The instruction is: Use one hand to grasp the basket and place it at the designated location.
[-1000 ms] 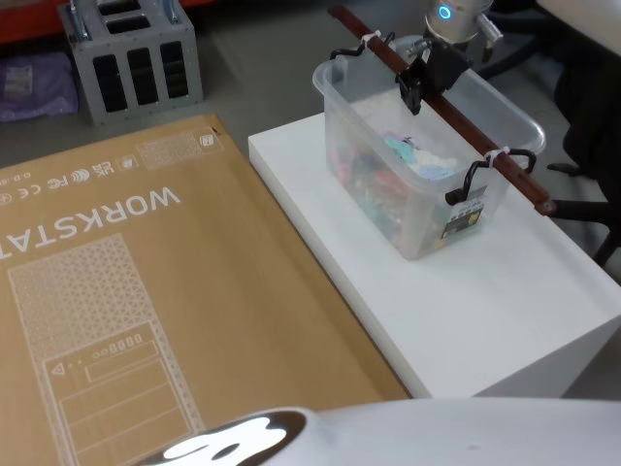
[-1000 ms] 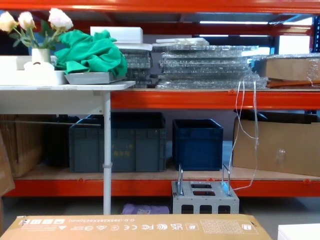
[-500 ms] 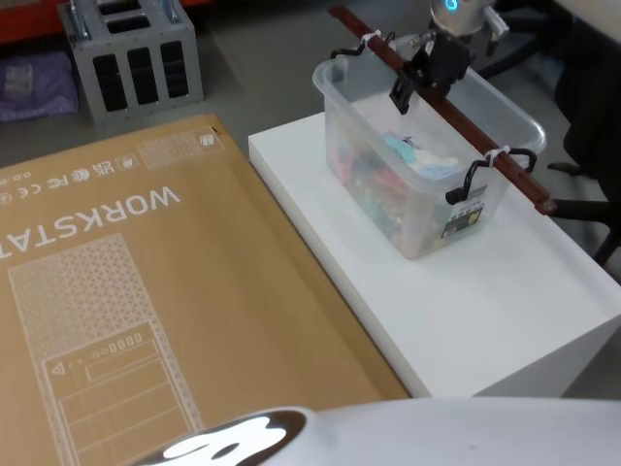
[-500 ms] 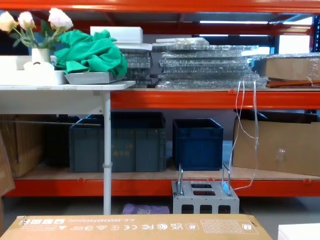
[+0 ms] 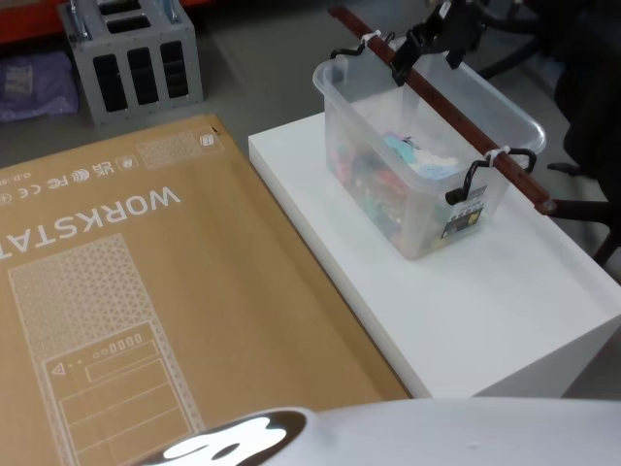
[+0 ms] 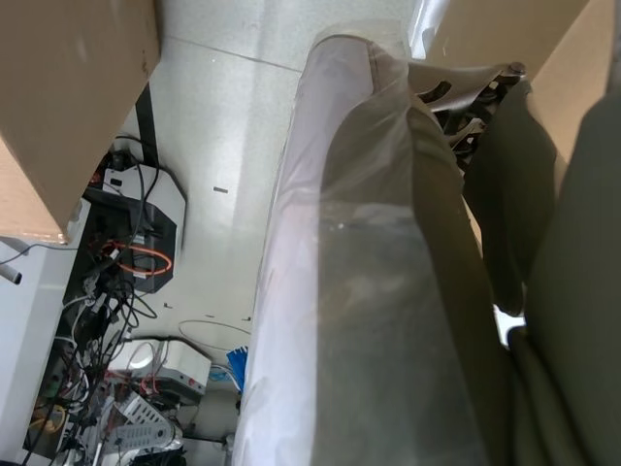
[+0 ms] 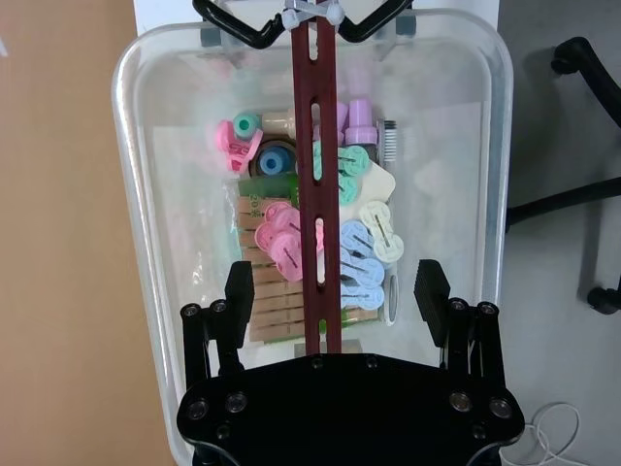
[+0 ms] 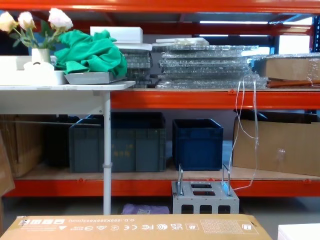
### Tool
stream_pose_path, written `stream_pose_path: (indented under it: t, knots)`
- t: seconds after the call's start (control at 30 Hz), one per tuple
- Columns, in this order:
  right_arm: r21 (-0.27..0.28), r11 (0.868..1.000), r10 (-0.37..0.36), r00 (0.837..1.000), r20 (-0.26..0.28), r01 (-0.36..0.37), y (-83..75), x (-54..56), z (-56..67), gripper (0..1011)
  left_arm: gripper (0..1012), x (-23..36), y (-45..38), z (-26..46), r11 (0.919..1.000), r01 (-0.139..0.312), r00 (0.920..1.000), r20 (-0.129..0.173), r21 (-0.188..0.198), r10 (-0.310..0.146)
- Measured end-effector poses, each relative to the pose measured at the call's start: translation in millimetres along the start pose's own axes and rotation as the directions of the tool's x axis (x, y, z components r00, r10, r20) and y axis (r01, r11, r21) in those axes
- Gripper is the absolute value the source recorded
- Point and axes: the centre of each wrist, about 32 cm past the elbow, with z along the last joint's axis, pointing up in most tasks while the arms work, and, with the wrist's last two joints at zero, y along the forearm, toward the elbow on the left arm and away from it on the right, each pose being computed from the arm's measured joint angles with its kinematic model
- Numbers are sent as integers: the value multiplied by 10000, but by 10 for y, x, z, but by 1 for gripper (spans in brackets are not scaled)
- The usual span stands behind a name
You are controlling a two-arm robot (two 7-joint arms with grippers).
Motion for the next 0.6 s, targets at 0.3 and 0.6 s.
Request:
stream_pose_path:
  t: [0.3, 0.6]
  knots:
    - [234, 9991, -343, 9994, -107, 346, -225, -3, -93, 1000, 0, 0, 0, 0, 10000, 0, 10000, 0, 0, 0]
    - [357, 9978, -552, 9984, -108, 556, -358, -35, -119, 1000, 0, 0, 0, 0, 10000, 1, 10000, 0, 0, -1]
